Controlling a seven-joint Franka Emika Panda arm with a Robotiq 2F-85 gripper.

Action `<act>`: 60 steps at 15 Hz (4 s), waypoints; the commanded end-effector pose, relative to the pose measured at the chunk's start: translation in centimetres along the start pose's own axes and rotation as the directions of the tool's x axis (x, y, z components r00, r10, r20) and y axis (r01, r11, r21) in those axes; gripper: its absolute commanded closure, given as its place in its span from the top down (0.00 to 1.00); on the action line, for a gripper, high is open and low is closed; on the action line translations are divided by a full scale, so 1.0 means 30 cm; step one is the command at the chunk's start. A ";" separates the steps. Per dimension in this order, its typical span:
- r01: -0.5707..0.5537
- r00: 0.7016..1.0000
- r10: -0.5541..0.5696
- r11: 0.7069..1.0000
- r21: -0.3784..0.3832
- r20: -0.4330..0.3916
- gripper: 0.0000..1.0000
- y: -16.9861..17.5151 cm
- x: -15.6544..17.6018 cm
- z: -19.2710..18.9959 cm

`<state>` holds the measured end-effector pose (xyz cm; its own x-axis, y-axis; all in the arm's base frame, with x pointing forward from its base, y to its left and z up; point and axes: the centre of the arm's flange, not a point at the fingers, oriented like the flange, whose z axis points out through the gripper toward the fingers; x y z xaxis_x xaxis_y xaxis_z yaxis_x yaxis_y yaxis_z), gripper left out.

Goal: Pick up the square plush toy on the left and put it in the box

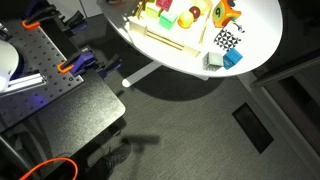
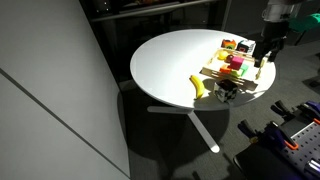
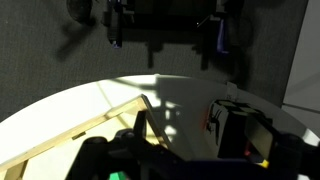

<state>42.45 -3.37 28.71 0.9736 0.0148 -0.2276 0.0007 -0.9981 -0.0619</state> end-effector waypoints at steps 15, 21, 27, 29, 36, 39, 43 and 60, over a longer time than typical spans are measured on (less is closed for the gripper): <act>-0.028 0.998 0.029 1.000 0.013 -0.050 1.00 -0.144 0.083 0.145; -0.031 0.998 0.032 0.999 0.024 -0.054 1.00 -0.156 0.109 0.170; -0.020 0.997 0.021 1.000 0.019 -0.081 1.00 -0.202 0.158 0.225; -0.014 0.996 0.015 1.000 0.013 -0.092 1.00 -0.222 0.176 0.246; 0.007 0.993 -0.008 1.000 -0.007 -0.119 1.00 -0.304 0.241 0.315; 0.015 0.992 -0.016 1.000 -0.010 -0.122 1.00 -0.339 0.259 0.340; 0.027 0.995 -0.029 0.999 -0.017 -0.098 0.75 -0.357 0.258 0.383; -0.050 0.993 0.055 0.998 0.045 -0.105 0.06 -0.107 0.315 0.204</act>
<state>49.46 0.47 18.74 0.9888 -0.0646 -0.1343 -0.0731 -0.9956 -0.0591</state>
